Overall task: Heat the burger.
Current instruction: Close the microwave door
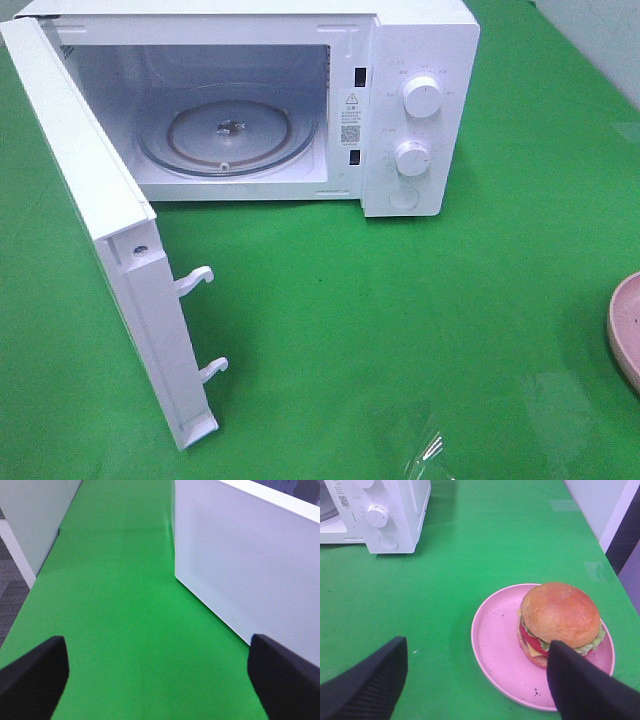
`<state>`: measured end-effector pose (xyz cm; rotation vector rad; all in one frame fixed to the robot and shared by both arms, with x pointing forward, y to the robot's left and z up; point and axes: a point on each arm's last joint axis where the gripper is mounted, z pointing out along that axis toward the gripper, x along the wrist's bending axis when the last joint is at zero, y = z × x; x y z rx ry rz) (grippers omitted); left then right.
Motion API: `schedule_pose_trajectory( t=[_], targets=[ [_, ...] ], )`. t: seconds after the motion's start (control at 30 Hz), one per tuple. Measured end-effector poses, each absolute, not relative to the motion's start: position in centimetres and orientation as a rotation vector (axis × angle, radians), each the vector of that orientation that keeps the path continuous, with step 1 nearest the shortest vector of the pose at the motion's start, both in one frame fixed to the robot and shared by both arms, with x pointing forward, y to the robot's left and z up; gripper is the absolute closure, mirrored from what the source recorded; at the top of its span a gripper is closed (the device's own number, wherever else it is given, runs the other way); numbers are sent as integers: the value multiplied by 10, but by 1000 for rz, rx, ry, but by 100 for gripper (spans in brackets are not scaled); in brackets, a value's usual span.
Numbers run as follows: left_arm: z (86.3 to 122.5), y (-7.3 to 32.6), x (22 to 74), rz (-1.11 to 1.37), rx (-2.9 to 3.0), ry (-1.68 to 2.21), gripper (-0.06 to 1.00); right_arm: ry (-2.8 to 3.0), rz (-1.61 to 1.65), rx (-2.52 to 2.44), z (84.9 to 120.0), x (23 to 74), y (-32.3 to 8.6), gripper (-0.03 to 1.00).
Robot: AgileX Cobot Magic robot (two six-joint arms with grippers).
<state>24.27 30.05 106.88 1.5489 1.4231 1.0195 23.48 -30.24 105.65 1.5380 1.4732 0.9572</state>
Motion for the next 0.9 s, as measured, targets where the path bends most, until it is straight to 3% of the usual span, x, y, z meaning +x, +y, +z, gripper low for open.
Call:
schedule_pose_trajectory(
  t=[0.03, 0.07, 0.1, 0.13, 0.17, 0.2, 0.27, 0.3, 0.33, 0.37, 0.4, 0.43, 0.6, 0.9],
  targets=[
    [1070, 301, 247, 1025, 1547, 1432, 11, 1473, 957, 1538, 1056, 235, -302, 21],
    [1070, 301, 247, 1025, 1547, 1432, 11, 1473, 957, 1538, 1056, 235, -302, 21],
    [1073, 301, 256, 1017, 1535, 1440, 23, 1473, 957, 1538, 1056, 235, -302, 21],
    [1073, 301, 256, 1017, 1535, 1440, 23, 1473, 957, 1538, 1056, 235, -302, 21],
    [1077, 301, 266, 1024, 1520, 1433, 36, 1473, 957, 1538, 1056, 235, -302, 21],
    [1077, 301, 266, 1024, 1520, 1433, 36, 1473, 957, 1538, 1056, 235, -302, 21],
    [1081, 300, 288, 1053, 1483, 1399, 57, 1473, 957, 1538, 1056, 235, -302, 21],
    [1081, 300, 288, 1053, 1483, 1399, 57, 1473, 957, 1538, 1056, 235, -302, 21],
    [1080, 300, 293, 1055, 1481, 1397, 73, 1473, 957, 1538, 1056, 235, -302, 21],
    [1080, 300, 293, 1055, 1481, 1397, 73, 1473, 957, 1538, 1056, 235, -302, 21],
    [1078, 300, 304, 1056, 1479, 1395, 86, 1473, 957, 1538, 1056, 235, -302, 21],
    [1074, 300, 315, 1061, 1473, 1390, 91, 1473, 957, 1538, 1056, 235, -302, 21],
    [1066, 300, 332, 1073, 1457, 1375, 94, 1473, 957, 1538, 1056, 235, -302, 21],
    [1017, 299, 377, 1157, 1339, 1265, 94, 1473, 957, 1538, 1056, 235, -302, 21]
  ],
)
